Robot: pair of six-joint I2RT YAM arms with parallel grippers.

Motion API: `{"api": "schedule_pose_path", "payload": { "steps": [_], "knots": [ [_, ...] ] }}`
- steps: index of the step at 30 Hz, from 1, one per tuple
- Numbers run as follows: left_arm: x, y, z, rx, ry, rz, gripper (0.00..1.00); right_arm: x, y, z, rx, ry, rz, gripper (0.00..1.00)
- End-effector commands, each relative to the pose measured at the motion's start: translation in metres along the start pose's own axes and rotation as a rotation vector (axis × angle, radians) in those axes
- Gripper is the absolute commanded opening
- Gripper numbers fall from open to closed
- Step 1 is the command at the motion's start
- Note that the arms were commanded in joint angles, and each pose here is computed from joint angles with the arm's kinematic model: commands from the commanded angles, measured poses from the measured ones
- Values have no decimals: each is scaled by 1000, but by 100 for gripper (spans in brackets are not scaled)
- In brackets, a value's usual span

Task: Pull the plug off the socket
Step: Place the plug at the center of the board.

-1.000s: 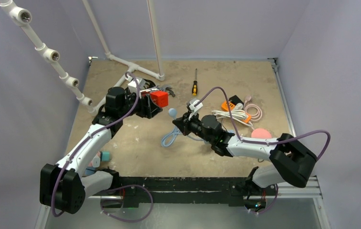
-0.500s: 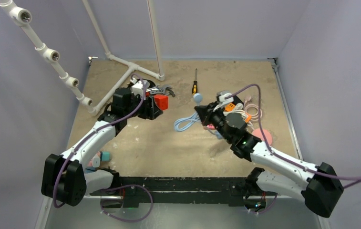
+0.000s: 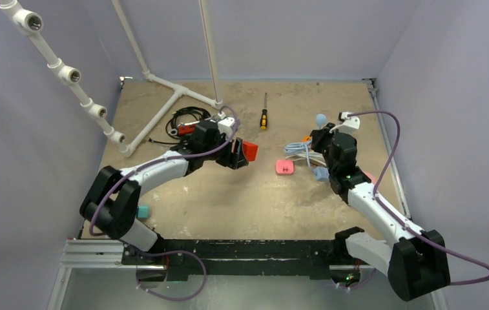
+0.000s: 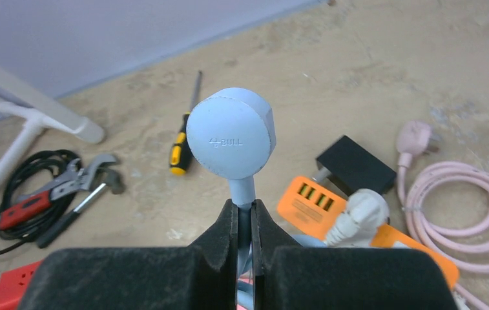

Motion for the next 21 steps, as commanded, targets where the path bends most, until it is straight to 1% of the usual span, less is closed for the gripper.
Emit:
{"api": "schedule_pose_path", "payload": {
  "steps": [1,5,8,10,12,14,16,17,19,20,21],
  "knots": [
    [29,-28,-20,54,66,-83,0,9,-12,-5,52,37,-67,0],
    [58,-25,-35,58,98,-50,0,17,-5,-22,60,146,-89,0],
    [75,-24,-38,40,91,-39,0,24,-2,-29,79,155,-70,8],
    [86,-24,-36,26,85,-37,0,26,2,-33,88,140,-45,17],
    [96,-23,-36,16,86,-26,0,29,3,-38,97,136,-27,20],
    [107,-20,-35,5,86,-4,0,32,5,-42,109,131,-14,31],
    [115,-18,-34,-6,78,11,0,36,8,-47,118,131,2,49],
    [117,-18,-33,-11,74,13,0,38,9,-49,122,133,12,55],
    [121,-15,-32,-15,69,30,0,40,11,-50,125,133,25,63],
    [123,-13,-30,-16,65,41,3,40,11,-50,125,131,27,66],
    [123,-10,-30,-15,62,51,9,40,10,-50,125,129,25,70]
  ]
}}
Point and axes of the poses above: each gripper's point midway between its finger pads, its own x axis out along the fingers, its own z axis along the line the jaws close on, y = z × x, the point moved 9 cm from there along -x, back along the fingers, and after that the axes turned 14 degrees about x, right-handed, at the moved point
